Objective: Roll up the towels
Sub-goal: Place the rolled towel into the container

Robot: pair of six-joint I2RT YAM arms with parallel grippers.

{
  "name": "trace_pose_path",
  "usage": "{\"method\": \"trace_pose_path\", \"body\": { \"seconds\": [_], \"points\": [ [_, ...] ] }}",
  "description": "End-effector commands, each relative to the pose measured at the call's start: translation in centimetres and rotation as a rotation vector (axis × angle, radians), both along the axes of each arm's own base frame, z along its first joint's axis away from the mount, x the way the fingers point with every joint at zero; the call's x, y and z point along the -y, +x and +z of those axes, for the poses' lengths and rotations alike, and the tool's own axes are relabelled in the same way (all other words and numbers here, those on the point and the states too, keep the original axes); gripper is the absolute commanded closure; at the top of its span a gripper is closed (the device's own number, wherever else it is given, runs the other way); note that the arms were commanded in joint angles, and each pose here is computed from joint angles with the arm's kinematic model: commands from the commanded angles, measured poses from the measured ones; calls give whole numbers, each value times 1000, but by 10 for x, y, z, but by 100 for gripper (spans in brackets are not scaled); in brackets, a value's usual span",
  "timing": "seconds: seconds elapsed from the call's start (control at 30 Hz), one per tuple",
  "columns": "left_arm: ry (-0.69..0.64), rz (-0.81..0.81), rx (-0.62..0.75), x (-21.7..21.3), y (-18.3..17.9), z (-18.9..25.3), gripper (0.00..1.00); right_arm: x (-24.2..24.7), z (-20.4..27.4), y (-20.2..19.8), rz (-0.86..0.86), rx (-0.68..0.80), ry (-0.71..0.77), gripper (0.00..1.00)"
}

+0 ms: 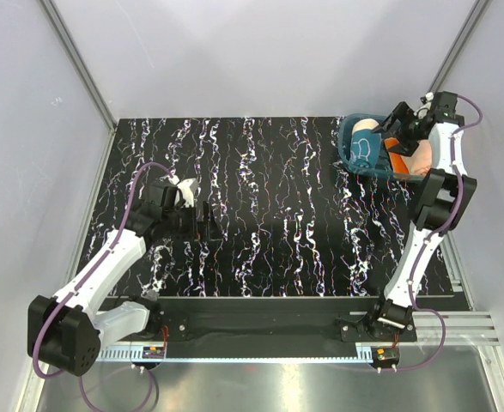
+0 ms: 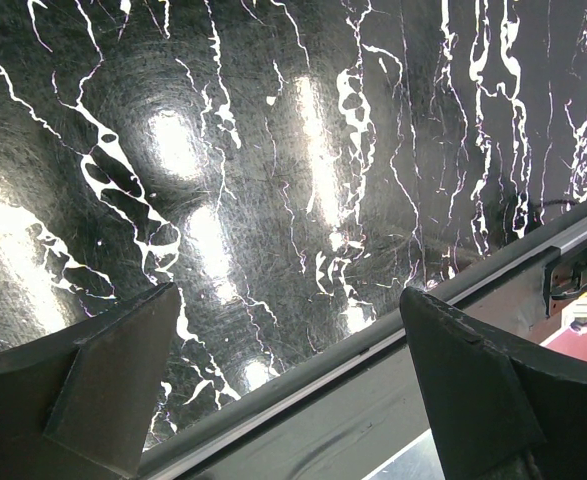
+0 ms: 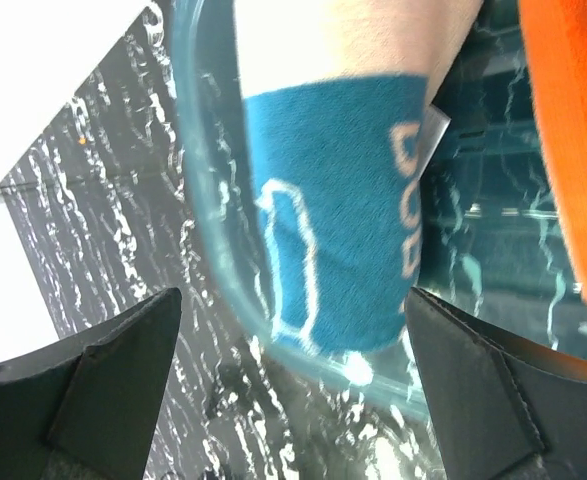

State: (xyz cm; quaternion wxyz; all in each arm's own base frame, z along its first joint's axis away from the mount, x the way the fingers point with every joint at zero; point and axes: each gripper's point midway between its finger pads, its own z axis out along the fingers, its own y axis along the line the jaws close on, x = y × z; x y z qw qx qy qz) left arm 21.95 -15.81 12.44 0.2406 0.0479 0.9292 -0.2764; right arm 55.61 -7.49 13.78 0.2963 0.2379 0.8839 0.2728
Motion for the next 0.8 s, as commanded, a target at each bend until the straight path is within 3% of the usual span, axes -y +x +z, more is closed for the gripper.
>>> {"method": "trace_pose_path", "body": {
  "seconds": [0.0,0.2,0.33,0.47,0.53,0.77],
  "points": [
    [-6,3,64,1,7,10,1,-13,51,-12,0,69,-37,0],
    [-22,-6,100,2,7,18,1,-79,86,-42,126,154,-129,0],
    [5,19,124,-4,10,20,1,-123,122,-89,167,322,-219,0],
    [21,40,145,-8,12,23,1,-151,134,-143,156,493,-148,0],
    [24,52,174,-10,15,28,1,-157,133,-175,139,553,-106,0],
    [96,255,383,-48,28,57,1,-140,111,-223,12,523,-147,0]
  ]
}}
